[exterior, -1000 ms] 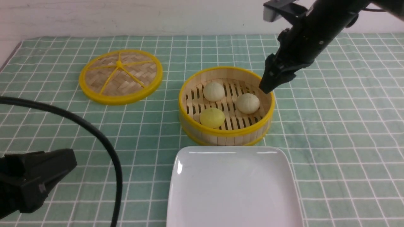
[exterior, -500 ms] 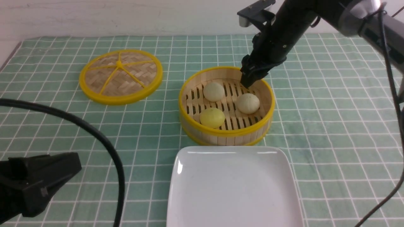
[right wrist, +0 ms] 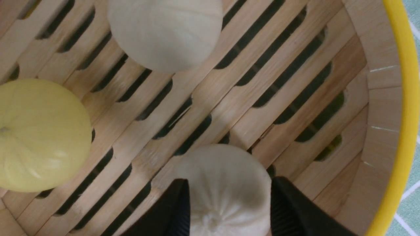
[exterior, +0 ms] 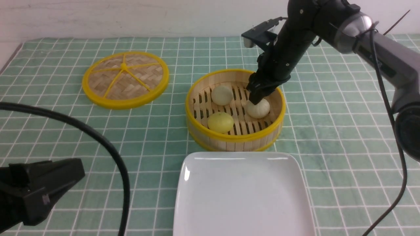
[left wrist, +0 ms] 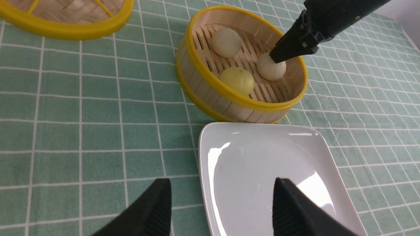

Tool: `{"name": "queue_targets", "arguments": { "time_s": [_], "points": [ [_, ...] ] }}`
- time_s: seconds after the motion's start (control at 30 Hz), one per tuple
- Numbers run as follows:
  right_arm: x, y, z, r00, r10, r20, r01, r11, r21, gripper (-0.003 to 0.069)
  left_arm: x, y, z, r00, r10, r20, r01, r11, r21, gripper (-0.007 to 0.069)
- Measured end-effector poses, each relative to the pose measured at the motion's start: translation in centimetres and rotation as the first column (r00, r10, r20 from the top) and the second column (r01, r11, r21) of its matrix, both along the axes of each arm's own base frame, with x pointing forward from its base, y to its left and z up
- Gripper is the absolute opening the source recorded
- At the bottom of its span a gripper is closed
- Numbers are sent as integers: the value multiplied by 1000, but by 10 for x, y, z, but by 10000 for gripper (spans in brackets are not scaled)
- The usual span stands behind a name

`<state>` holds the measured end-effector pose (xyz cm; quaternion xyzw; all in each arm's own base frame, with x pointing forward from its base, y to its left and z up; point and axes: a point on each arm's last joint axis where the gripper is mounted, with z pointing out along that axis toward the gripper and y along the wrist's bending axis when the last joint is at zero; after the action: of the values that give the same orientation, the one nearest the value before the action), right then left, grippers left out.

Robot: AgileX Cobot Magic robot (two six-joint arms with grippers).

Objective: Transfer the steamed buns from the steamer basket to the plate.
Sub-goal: Use the right arm to grab the steamed stuffed bun that is closest to it

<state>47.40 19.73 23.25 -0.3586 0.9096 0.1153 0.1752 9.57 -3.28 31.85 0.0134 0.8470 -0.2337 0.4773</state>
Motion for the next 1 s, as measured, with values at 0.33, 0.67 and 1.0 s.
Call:
{"name": "queue_targets", "arguments": {
  "time_s": [0.33,0.67,1.0],
  "points": [
    [0,0,1,999,-44,-17,44,999,16,336,1,1,1,1000,11,11,-11,1000,0,424],
    [-1,2,0,995,-87,-43,89,995,39,334,1,1,1,1000,14,13,-14,1000,1,422],
    [-1,2,0,994,-98,-48,100,994,41,333,1,1,1,1000,14,14,-14,1000,1,422]
  ]
}}
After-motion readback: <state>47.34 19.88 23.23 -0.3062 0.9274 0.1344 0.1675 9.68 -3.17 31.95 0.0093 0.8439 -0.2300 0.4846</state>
